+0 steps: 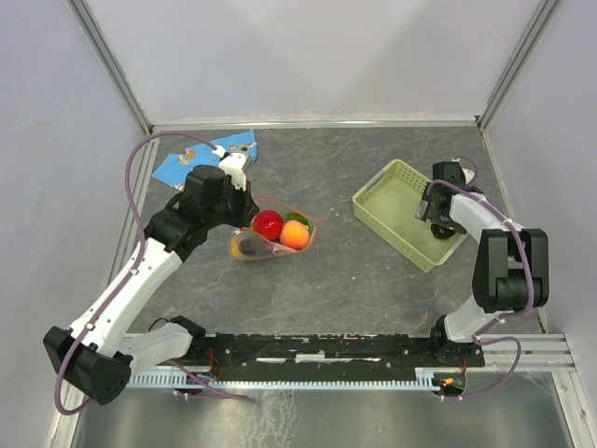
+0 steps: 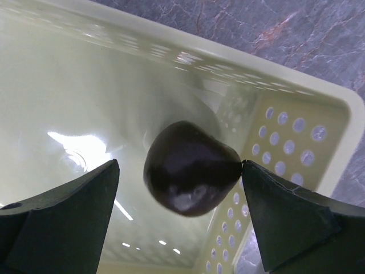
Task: Place the food in the zip-top bag and seal the zipper
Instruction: Pick up the fake fruit from the bin.
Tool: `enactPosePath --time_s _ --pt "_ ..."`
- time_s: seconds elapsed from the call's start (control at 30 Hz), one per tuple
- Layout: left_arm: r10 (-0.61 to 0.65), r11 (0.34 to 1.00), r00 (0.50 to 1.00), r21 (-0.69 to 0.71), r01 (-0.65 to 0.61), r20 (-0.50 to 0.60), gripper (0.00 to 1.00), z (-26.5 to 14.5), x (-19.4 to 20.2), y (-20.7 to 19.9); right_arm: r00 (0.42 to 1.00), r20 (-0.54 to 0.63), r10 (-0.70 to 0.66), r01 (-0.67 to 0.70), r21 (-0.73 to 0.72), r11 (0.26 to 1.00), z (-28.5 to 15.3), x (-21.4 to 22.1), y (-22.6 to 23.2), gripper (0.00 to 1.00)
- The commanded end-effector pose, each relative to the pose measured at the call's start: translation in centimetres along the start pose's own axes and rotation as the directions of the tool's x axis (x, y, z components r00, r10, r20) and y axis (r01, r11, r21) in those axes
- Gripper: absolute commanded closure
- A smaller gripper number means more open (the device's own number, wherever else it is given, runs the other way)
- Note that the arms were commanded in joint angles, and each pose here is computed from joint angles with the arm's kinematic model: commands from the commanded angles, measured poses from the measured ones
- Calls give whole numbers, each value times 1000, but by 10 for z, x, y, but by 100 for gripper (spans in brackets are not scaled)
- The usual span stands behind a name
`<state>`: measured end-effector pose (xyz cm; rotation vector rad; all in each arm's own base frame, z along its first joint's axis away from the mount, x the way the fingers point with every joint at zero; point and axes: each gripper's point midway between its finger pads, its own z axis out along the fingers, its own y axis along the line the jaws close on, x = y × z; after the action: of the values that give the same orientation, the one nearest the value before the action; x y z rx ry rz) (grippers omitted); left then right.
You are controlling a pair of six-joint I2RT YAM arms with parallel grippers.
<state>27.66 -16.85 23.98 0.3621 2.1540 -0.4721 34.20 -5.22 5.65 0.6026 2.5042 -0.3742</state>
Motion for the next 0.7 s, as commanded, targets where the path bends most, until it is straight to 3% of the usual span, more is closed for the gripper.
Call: enactPosePath --time_s 0.0,0.37,0.67 --pt "30 999 999 15 -30 44 97 2 -12 -1 999 -18 39 -39 -38 999 14 4 10 5" --pt "30 999 999 17 -31 41 97 3 -11 -2 996 -84 39 -47 -99 994 19 15 20 9" --pt "30 999 999 21 -31 43 97 2 -12 -3 993 -117 35 -52 -143 988 2 24 21 5"
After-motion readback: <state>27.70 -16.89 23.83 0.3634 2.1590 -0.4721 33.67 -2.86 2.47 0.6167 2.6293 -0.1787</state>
